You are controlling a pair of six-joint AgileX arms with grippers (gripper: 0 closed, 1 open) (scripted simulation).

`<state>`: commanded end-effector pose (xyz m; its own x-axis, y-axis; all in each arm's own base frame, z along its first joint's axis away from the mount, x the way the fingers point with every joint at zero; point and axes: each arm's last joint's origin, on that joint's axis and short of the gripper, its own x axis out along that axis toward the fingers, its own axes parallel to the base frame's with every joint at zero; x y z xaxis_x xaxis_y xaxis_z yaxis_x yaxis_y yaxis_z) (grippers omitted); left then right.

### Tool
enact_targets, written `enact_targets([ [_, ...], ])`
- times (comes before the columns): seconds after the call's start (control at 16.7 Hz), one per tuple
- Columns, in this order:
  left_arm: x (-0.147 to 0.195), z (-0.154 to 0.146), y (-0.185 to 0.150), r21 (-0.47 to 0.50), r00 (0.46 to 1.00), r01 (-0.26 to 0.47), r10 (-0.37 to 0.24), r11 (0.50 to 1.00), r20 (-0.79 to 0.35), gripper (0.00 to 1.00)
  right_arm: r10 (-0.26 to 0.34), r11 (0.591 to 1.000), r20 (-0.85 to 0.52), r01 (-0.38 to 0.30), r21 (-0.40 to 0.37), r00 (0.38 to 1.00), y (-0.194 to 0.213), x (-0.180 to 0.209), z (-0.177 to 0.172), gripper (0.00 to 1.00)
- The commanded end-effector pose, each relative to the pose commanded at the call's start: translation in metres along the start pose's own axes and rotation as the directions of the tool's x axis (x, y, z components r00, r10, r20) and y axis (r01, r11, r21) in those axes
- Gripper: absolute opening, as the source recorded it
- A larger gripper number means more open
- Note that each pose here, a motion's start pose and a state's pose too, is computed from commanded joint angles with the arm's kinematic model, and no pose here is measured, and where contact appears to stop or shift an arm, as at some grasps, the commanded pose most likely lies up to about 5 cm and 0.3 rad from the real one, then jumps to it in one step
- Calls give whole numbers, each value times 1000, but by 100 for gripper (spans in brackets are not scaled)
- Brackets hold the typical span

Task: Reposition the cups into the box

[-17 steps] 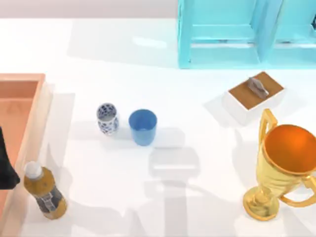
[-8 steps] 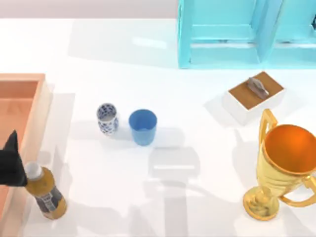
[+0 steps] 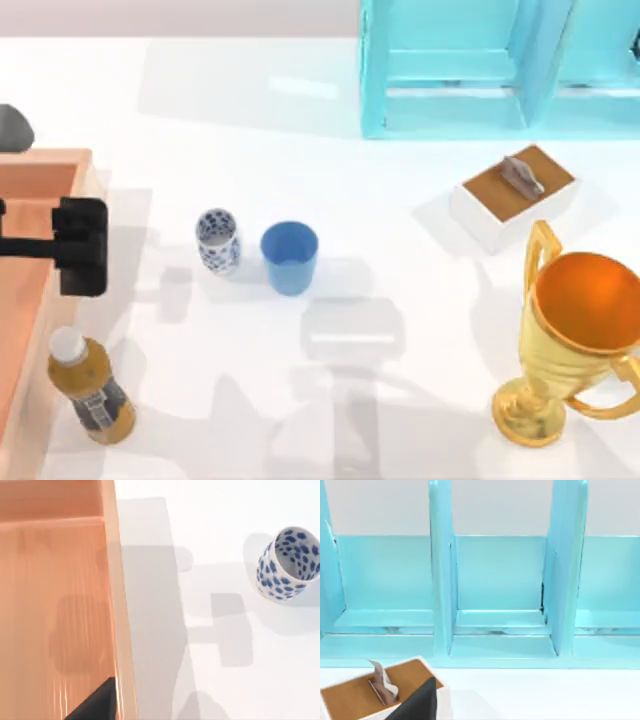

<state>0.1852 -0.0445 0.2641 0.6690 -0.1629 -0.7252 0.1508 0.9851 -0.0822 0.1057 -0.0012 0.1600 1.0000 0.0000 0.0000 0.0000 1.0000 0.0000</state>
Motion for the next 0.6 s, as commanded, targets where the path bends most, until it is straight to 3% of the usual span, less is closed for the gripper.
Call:
enact_targets([
  [0.24,26,66,-28,-26,970,15,-20,1000,-240,100,0,1000,0,0,0,1000,0,0,0,100],
  [0.6,102,128,-75,-49,851,-50,17,998,-525,100,0,1000,0,0,0,1000,0,0,0,100],
])
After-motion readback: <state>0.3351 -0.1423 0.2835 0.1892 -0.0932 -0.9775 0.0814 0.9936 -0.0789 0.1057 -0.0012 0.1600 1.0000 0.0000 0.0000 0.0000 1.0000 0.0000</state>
